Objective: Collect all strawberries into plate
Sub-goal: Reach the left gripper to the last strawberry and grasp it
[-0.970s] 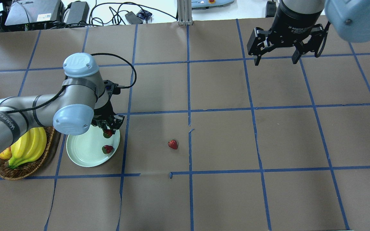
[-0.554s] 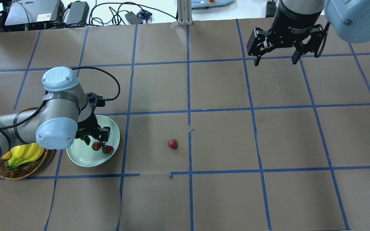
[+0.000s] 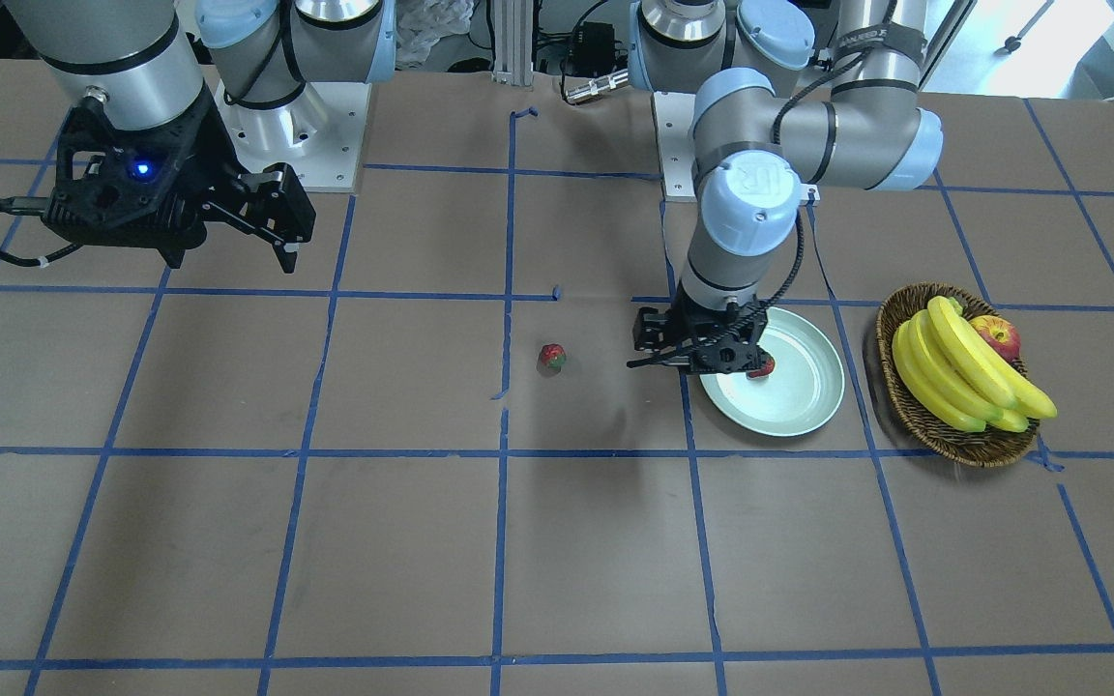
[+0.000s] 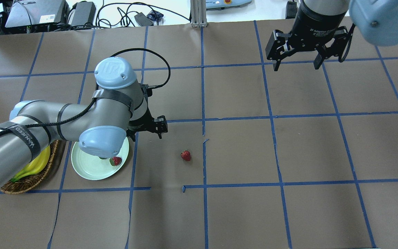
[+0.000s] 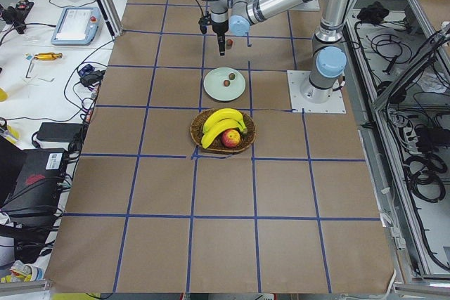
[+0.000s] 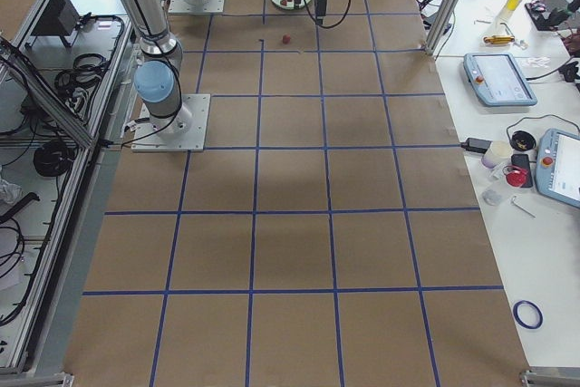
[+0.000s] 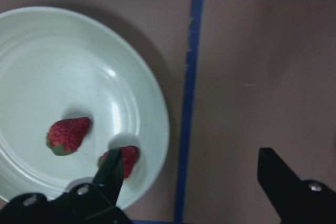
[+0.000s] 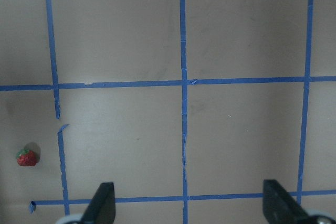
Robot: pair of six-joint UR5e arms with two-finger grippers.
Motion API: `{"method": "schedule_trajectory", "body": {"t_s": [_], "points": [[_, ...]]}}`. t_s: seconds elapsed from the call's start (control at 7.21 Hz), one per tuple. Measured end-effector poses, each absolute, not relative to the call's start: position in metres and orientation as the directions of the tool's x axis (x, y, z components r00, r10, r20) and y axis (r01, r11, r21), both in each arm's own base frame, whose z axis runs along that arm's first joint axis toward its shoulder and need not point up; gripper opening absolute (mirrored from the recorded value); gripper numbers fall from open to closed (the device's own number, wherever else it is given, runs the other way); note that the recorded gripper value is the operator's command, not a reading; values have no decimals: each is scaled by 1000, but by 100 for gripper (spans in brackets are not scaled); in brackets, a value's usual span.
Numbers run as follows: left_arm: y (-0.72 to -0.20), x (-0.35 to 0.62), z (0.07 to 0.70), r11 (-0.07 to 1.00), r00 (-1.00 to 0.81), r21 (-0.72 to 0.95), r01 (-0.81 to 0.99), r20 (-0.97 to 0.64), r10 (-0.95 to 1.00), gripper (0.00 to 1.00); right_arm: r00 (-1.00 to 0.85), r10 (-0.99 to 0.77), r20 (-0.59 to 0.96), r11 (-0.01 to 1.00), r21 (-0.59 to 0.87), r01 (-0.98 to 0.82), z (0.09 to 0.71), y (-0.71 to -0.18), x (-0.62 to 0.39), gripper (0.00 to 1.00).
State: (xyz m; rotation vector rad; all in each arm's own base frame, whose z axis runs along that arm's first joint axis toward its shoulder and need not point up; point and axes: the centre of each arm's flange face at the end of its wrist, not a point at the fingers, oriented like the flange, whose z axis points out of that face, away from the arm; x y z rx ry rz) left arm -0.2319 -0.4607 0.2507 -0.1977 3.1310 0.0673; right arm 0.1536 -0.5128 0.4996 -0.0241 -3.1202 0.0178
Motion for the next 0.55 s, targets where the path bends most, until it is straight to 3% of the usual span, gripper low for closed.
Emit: {"method": "schedule_trajectory", "body": {"t_s": [0.42, 0.55], "points": [[-444, -311, 198, 985, -986, 61, -159, 29, -161, 70, -1000, 16, 22, 1000, -11, 16, 500, -512, 153, 100], [-441, -319, 181, 985, -988, 80, -153, 16, -154, 51, -1000, 16, 22, 1000, -11, 16, 500, -512, 153, 100]]}}
